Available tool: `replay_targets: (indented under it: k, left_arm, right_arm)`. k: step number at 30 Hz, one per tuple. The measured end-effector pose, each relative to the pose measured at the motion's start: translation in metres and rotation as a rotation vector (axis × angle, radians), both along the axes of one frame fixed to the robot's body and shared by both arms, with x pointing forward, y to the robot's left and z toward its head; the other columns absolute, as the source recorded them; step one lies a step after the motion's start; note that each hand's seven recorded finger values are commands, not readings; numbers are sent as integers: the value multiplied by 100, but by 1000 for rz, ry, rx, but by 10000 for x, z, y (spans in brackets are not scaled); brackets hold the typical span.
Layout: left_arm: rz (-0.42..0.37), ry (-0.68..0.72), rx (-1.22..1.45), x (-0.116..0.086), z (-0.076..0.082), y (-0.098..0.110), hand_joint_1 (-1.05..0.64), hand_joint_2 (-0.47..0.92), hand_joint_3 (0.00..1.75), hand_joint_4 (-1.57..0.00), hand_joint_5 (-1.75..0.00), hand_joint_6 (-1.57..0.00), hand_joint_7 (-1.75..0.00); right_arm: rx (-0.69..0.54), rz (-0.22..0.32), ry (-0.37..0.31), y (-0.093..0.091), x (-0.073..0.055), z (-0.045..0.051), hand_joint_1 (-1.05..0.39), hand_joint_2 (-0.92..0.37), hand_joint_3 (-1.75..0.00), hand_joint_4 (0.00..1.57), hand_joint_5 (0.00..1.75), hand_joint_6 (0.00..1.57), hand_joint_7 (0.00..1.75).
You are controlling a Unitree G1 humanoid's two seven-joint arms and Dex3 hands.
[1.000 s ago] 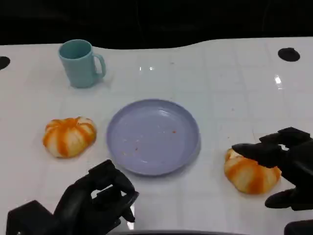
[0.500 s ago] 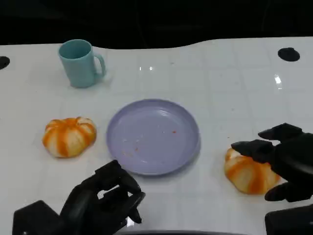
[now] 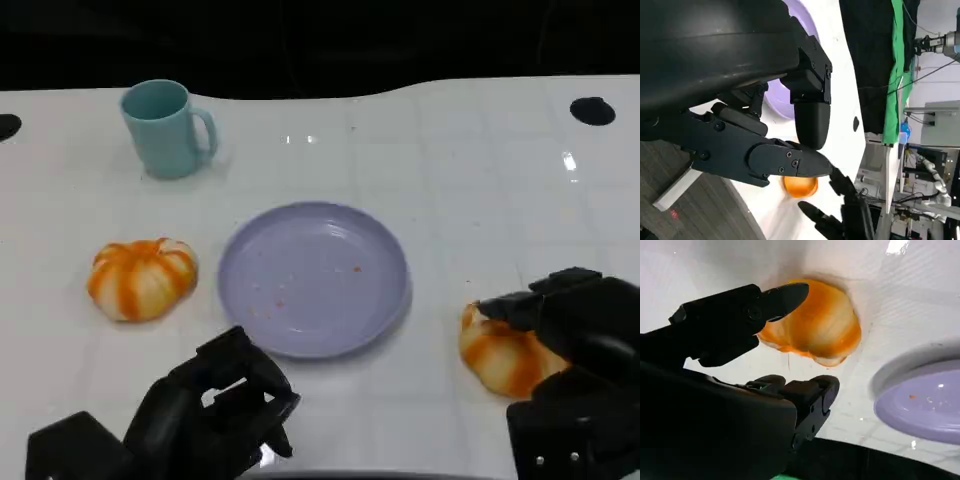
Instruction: Grasp the bread from the table and place it into the plate.
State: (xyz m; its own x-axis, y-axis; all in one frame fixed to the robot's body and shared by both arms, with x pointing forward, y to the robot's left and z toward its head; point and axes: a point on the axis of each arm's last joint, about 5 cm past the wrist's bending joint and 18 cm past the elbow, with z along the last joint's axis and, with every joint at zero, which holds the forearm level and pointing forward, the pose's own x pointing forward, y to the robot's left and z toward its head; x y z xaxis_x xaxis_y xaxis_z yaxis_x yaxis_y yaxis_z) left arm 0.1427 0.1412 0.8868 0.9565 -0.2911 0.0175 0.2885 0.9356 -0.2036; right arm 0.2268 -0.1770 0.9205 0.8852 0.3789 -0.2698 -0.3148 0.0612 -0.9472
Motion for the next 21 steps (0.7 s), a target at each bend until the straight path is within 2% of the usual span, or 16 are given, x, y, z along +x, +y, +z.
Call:
replay_targets:
  k: [5,11,14,17,21]
  left_arm:
    - [0,-4,2,-3,9,-1,-62,92,23,-69,-175,-58,-163]
    - [-2,-4,3,-7,11,-3,-62,92,23,-69,-175,-58,-162]
    - [-2,-8,3,-10,22,-5,-63,92,23,-69,-175,-58,-161]
    - [0,-6,3,-14,22,-6,-63,92,23,-69,-175,-58,-160]
    - [3,-3,3,-19,23,-6,-62,92,23,-67,-175,-58,-159]
  right_arm:
    - [-8,-25,34,22,67,-79,-39,-89,-1,38,20,55,4]
    - [-25,-28,49,56,145,-95,-42,-92,-2,44,19,61,5]
    - [-33,-25,66,83,190,-95,-44,-92,-10,49,20,65,6]
    - [-30,-29,74,122,254,-97,-43,-92,-13,58,23,72,8]
    - [-4,-56,60,176,342,-124,-32,-92,-9,89,38,98,18]
